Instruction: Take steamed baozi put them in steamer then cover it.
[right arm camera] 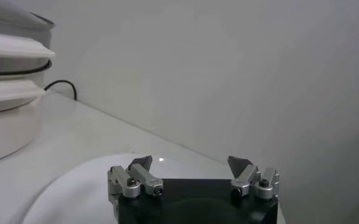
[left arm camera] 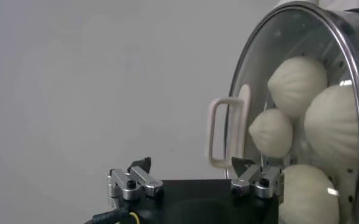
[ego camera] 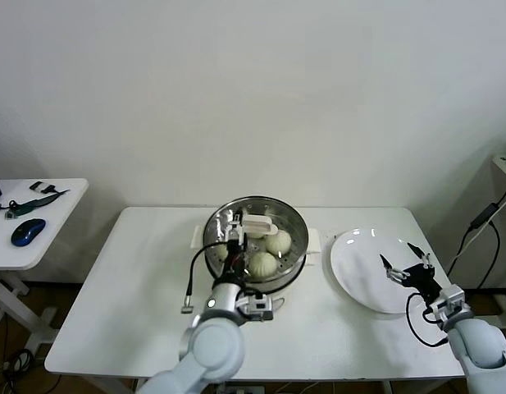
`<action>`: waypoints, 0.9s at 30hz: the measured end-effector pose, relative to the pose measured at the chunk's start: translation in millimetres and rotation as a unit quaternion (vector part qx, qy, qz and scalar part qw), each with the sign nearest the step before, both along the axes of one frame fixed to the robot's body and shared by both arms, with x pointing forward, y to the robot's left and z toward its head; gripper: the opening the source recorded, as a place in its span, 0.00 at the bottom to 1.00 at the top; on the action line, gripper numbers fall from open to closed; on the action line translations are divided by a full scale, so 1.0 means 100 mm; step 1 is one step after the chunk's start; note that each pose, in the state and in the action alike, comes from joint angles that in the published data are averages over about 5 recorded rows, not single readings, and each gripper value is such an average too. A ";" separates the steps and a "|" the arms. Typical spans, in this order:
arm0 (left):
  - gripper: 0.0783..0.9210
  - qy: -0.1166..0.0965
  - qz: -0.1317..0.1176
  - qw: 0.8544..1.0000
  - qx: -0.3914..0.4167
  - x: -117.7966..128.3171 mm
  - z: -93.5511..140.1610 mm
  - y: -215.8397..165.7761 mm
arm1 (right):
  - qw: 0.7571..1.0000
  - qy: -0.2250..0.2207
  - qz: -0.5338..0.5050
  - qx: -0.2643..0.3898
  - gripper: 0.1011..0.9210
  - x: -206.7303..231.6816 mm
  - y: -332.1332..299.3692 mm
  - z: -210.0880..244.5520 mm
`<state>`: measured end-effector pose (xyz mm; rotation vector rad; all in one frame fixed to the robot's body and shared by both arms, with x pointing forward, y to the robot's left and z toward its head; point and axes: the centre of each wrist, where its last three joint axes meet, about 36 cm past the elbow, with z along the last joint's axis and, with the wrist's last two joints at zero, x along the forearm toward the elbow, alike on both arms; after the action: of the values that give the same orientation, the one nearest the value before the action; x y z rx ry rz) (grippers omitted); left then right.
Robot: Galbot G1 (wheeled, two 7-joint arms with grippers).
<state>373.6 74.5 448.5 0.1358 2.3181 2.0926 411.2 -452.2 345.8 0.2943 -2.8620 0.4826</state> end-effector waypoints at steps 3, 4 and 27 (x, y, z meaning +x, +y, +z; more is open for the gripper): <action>0.88 -0.006 0.005 1.000 -0.014 -0.08 0.07 0.12 | 1.000 0.001 -0.002 0.005 0.88 -0.01 0.02 0.02; 0.88 -0.010 0.008 1.000 -0.020 -0.11 0.10 0.16 | 1.000 0.001 -0.002 0.007 0.88 -0.01 0.03 0.03; 0.88 0.056 0.138 0.893 -0.425 -0.22 -0.24 1.61 | 0.999 -0.008 -0.015 0.052 0.88 -0.25 0.27 0.11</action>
<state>351.6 235.9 424.4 -0.0974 3.2201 0.9511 386.1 -424.9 356.3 0.2661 -2.9075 0.3338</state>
